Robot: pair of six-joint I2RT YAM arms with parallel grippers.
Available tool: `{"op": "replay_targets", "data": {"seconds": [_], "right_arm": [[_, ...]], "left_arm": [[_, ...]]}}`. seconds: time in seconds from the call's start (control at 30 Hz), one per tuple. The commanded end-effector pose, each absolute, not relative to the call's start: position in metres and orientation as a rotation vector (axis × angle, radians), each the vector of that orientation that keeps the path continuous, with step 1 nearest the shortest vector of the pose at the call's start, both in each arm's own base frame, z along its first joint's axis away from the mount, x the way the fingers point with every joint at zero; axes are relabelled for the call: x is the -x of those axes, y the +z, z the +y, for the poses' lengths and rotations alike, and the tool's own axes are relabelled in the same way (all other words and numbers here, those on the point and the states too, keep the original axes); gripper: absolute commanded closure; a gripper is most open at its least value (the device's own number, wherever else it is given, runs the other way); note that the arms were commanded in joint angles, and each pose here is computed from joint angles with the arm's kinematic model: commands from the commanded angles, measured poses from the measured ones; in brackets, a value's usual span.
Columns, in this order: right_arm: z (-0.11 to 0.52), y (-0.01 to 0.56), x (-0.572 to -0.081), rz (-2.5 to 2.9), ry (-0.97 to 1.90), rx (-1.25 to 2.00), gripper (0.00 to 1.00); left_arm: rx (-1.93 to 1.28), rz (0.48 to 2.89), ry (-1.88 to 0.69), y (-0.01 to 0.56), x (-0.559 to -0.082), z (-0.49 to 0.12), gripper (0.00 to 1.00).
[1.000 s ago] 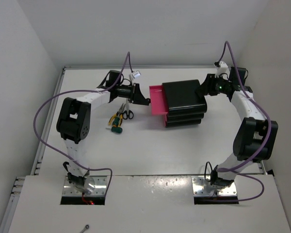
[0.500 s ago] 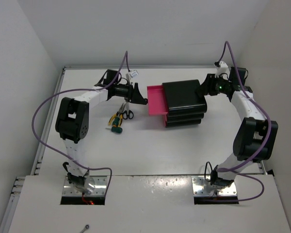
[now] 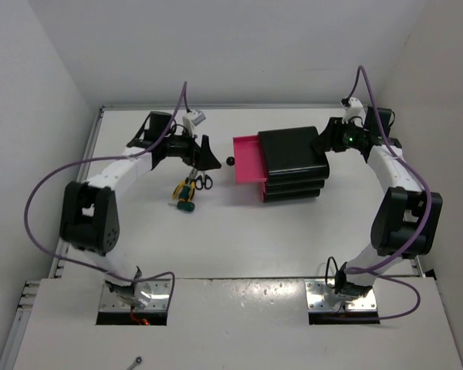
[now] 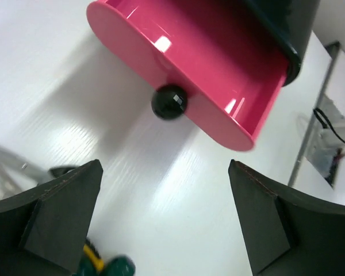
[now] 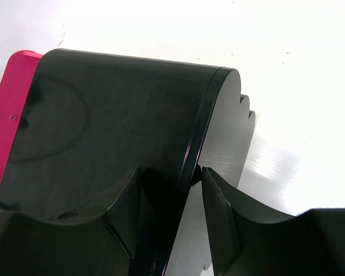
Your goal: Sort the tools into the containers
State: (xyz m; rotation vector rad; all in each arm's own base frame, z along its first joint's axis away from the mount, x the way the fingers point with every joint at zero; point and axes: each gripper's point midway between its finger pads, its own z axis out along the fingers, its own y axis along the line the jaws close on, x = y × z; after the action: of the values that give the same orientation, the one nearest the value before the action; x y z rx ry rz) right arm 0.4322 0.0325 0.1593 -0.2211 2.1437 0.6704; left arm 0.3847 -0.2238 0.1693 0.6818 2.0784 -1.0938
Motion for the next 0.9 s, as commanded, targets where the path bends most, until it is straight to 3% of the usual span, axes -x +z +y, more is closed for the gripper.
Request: {"op": "replay_targets", "data": {"seconds": [0.0,0.1,0.17,0.43,0.63,0.87], "right_arm": [[0.014,0.098,-0.405,2.356,0.553,0.173,0.56],[0.015,0.098,-0.405,2.352,0.564,0.177,0.56],[0.016,0.098,-0.402,2.352,0.564,0.177,0.56],[0.021,0.100,-0.401,2.341,0.575,0.194,0.56],[0.026,0.100,-0.399,2.346,0.594,0.206,0.53],[0.025,0.096,-0.397,2.360,0.586,0.198,0.37]], "left_arm": [[-0.683,2.013,-0.830,0.190,-0.376,-0.191,0.04],[-0.779,2.013,-0.636,0.193,-0.349,-0.171,0.06],[-0.940,2.040,-0.614,0.178,-0.326,-0.164,0.01],[-1.526,2.060,-0.521,0.110,-0.253,-0.123,0.01],[-1.745,1.883,-0.410,0.085,-0.254,-0.114,0.03],[-1.835,1.668,-0.442,0.075,-0.277,-0.128,0.03]]}}
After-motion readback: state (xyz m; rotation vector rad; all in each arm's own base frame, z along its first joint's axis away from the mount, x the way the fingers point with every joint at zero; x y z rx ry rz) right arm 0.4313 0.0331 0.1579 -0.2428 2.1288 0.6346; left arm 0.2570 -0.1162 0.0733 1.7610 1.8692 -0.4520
